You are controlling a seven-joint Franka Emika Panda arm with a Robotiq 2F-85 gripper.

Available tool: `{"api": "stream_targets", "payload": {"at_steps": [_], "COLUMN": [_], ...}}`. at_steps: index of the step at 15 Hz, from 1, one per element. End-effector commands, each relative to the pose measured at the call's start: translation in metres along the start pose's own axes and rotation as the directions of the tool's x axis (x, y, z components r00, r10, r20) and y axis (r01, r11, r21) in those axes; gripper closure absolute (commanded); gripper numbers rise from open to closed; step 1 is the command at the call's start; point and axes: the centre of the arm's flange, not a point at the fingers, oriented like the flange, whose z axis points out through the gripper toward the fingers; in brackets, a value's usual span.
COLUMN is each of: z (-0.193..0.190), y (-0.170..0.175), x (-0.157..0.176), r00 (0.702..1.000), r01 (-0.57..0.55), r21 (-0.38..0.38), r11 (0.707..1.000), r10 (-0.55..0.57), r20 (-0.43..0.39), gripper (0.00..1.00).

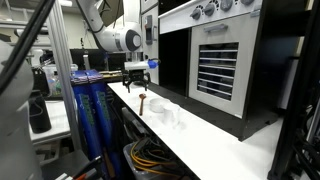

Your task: Use the wooden spoon to mix in the bowl

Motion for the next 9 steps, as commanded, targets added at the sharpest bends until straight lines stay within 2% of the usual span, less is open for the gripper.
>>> {"api": "stream_targets", "payload": {"at_steps": [1,9], "z": [0.022,0.042], "y": [0.019,0.027], "x": [0.017,0.034], "r00": [0.999,0.992], "r01": [-0.037,-0.126], "r21": [-0.005,0.011], "r11": [0.999,0.992], "r10": [0.038,0.125], "r20": [0.011,0.017], "gripper": [0.0,0.0]}}
